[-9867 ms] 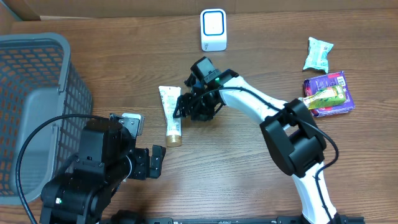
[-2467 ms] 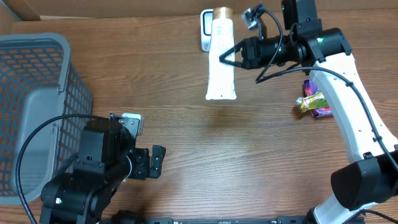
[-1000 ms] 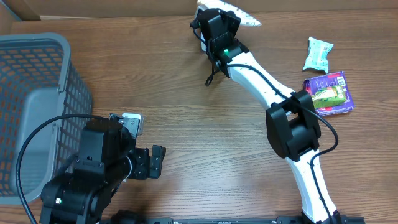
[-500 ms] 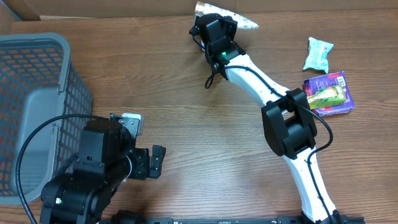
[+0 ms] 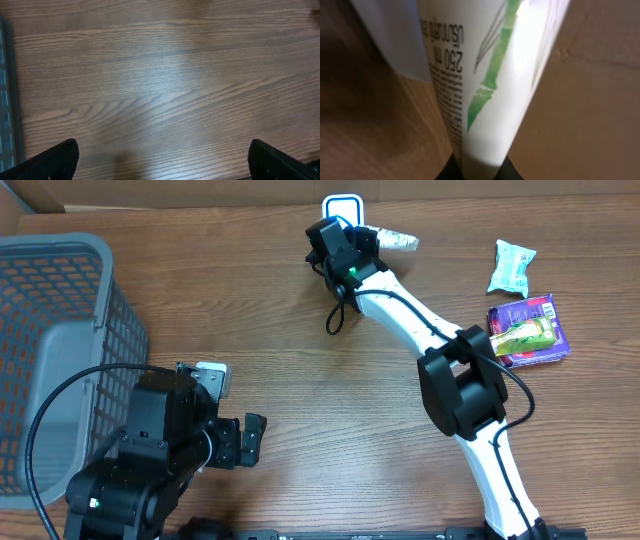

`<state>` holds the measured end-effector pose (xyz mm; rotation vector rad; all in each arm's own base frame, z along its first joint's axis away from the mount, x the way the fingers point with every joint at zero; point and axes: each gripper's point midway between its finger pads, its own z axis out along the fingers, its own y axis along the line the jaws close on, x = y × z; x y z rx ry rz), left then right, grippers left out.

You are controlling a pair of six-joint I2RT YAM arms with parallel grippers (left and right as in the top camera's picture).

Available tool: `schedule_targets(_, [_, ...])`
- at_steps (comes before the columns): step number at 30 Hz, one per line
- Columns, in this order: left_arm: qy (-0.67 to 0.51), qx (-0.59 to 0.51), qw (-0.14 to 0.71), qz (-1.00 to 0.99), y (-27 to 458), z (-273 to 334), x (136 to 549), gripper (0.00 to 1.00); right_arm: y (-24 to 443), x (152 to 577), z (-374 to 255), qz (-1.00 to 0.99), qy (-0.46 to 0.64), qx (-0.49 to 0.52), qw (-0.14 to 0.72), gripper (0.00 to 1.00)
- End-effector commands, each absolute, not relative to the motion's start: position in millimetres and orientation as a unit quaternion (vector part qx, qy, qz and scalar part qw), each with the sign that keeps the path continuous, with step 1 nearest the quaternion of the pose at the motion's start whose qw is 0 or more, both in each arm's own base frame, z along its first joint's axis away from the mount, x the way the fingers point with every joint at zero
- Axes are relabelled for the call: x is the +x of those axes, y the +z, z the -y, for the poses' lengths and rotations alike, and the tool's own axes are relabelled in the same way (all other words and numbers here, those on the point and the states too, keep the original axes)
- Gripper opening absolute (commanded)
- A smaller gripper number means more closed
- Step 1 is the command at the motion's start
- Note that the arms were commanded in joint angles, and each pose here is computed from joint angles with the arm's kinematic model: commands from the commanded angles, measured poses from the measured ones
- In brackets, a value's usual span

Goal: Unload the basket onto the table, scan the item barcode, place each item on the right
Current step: 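Hold the white tube's barcode in front of the white scanner, then carry the white tube to the right edge and drop it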

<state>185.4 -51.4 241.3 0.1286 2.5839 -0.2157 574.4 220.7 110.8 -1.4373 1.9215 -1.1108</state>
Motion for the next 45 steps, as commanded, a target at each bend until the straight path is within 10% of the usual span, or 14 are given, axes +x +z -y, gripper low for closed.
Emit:
schedule_targets(1, [-0.076,0.039,0.273,-0.958,242.3,48.9,186.7,0.99,218.8,559.1,-234.4,-0.732,-0.338,-0.468,0.363,0.04])
schedule_targets(11, [-0.076,0.039,0.273,-0.958,242.3,48.9,186.7,1.0,294.6,433.5,-254.8,-0.84,0.056,-0.393,0.37,0.04])
schedule_targets(17, [-0.076,0.039,0.273,-0.958,242.3,48.9,186.7,1.0,281.1,431.3,-184.4,-0.943,0.22,-0.005,0.25,0.04])
schedule_targets(26, [-0.076,0.039,0.273,-0.958,242.3,48.9,186.7,0.99,171.8,476.0,-34.0,-0.875,0.168,0.398,0.22,0.04])
schedule_targets(45, [-0.076,0.039,0.273,-0.958,242.3,48.9,186.7,1.0,122.7,504.5,58.1,-0.795,0.131,0.475,0.354,0.22])
